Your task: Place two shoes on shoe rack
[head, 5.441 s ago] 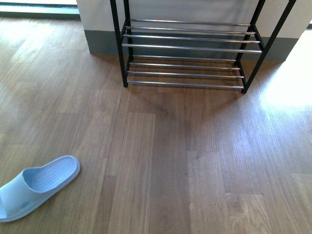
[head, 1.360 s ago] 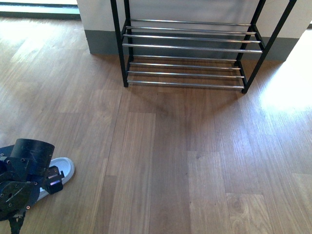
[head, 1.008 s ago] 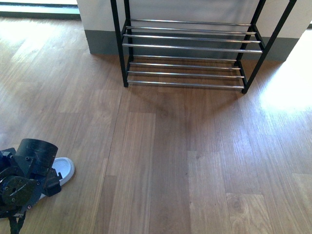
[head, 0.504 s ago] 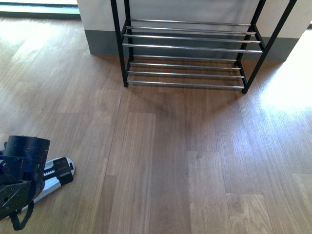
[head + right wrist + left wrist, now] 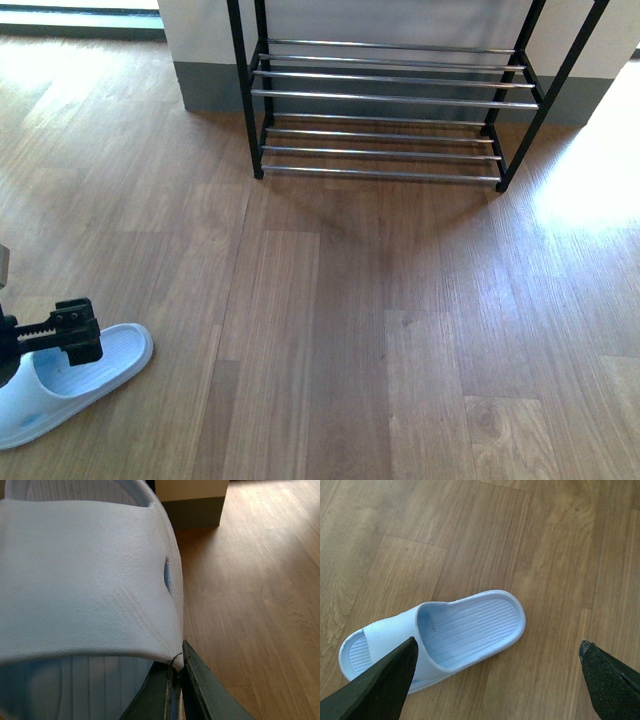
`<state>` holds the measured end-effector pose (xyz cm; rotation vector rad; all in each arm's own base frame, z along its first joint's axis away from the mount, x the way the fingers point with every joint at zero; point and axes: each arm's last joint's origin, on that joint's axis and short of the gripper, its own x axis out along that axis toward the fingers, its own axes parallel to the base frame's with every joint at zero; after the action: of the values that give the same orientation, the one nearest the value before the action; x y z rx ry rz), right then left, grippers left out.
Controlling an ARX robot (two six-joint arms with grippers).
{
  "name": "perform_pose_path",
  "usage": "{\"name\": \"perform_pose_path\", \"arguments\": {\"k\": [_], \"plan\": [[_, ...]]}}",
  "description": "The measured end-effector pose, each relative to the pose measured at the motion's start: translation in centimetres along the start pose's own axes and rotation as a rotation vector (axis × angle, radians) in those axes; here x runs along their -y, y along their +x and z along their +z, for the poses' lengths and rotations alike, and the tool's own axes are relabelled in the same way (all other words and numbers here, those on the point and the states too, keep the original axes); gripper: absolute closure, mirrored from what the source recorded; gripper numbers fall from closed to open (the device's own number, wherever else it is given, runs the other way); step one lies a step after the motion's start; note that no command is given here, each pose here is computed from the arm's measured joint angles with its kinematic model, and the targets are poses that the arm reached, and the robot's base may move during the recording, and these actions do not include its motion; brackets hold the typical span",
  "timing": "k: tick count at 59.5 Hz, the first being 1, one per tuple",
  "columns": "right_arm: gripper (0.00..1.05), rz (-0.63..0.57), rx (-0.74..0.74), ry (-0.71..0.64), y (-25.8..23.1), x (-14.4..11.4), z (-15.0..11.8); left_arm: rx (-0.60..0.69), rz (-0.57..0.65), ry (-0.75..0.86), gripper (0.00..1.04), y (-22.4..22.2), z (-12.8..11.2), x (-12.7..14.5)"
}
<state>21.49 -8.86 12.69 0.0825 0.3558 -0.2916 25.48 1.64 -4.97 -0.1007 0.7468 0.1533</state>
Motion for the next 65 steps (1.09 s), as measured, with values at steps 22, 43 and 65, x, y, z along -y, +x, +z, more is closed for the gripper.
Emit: {"name": "perform_pose_path", "arguments": {"k": [22, 43, 65], "plan": [[1.03, -0.002, 0.000, 0.000, 0.0, 0.0, 0.0, -0.007, 0.029, 0.011, 0.09, 1.1, -0.1, -1.7], [1.03, -0.002, 0.000, 0.000, 0.0, 0.0, 0.0, -0.220, 0.240, -0.077, 0.09, 7.6, -4.2, -5.5], [1.03, -0.002, 0.000, 0.000, 0.0, 0.0, 0.0, -0.240, 0.263, -0.079, 0.09, 12.6, -4.1, -5.7]]}}
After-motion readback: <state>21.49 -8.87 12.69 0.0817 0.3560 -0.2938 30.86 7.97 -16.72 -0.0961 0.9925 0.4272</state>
